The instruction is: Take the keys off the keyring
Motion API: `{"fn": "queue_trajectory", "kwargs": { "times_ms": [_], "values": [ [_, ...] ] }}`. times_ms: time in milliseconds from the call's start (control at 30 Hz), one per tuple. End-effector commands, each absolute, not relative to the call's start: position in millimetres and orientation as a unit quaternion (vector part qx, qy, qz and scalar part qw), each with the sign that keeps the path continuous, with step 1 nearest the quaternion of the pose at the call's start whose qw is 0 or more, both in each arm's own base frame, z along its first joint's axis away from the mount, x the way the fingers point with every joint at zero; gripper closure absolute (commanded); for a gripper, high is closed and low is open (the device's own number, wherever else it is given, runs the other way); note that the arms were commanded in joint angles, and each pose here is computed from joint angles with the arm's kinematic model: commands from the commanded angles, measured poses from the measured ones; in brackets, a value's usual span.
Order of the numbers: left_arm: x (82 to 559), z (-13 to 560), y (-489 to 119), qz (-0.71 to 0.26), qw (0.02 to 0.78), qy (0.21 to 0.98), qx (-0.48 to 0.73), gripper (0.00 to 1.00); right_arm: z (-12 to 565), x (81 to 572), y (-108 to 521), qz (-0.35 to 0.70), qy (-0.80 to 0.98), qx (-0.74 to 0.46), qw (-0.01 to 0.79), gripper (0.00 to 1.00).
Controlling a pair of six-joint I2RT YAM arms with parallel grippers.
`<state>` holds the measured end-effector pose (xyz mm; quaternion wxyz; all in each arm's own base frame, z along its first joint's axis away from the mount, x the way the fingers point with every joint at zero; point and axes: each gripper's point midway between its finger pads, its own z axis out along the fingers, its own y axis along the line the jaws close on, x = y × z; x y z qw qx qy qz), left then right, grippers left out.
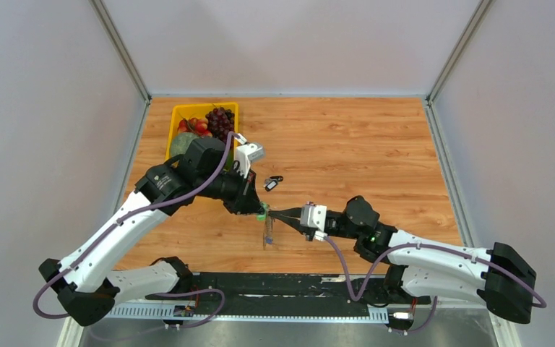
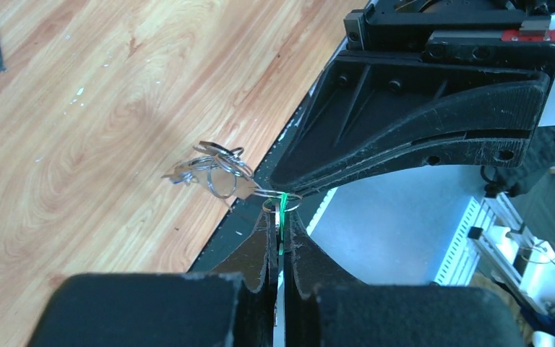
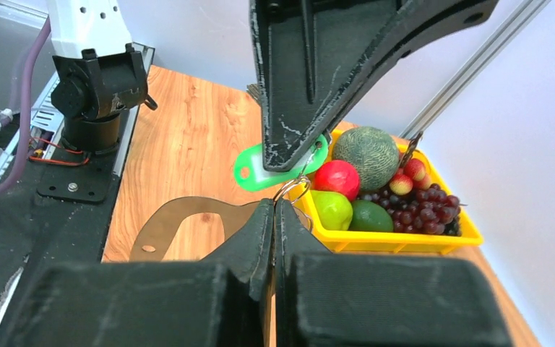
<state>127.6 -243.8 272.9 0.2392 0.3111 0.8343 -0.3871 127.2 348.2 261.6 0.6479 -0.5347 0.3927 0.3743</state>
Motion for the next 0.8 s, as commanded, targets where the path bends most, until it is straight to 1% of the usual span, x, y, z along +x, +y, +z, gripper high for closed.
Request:
{"fn": "queue_trajectory", "kwargs": {
  "times_ms": [0, 200, 367, 467, 767],
  "values": [
    [130, 296, -256, -0.428, 0.238, 0.818, 0.302, 1.0, 271, 113, 339, 0.363, 0.329, -0.561, 0.668, 1.0],
    [124, 281, -260, -0.451, 0.192, 0.821, 0.293, 1.0, 281, 103, 325, 0.357, 0.296, -0.553, 0.692, 1.0],
    [114, 275, -271, -0.492, 0.148, 0.807, 0.29, 1.0, 280, 103, 321, 0.346, 0.296, -0.556, 0.696, 1.0],
    [111, 275, -276, -0.513, 0.137, 0.799, 0.284, 1.0, 279, 98, 321, 0.347, 0.289, -0.563, 0.692, 1.0],
    [109, 260, -283, -0.524, 0.098, 0.798, 0.281, 1.0, 292, 92, 317, 0.332, 0.271, -0.566, 0.704, 1.0]
  ]
}}
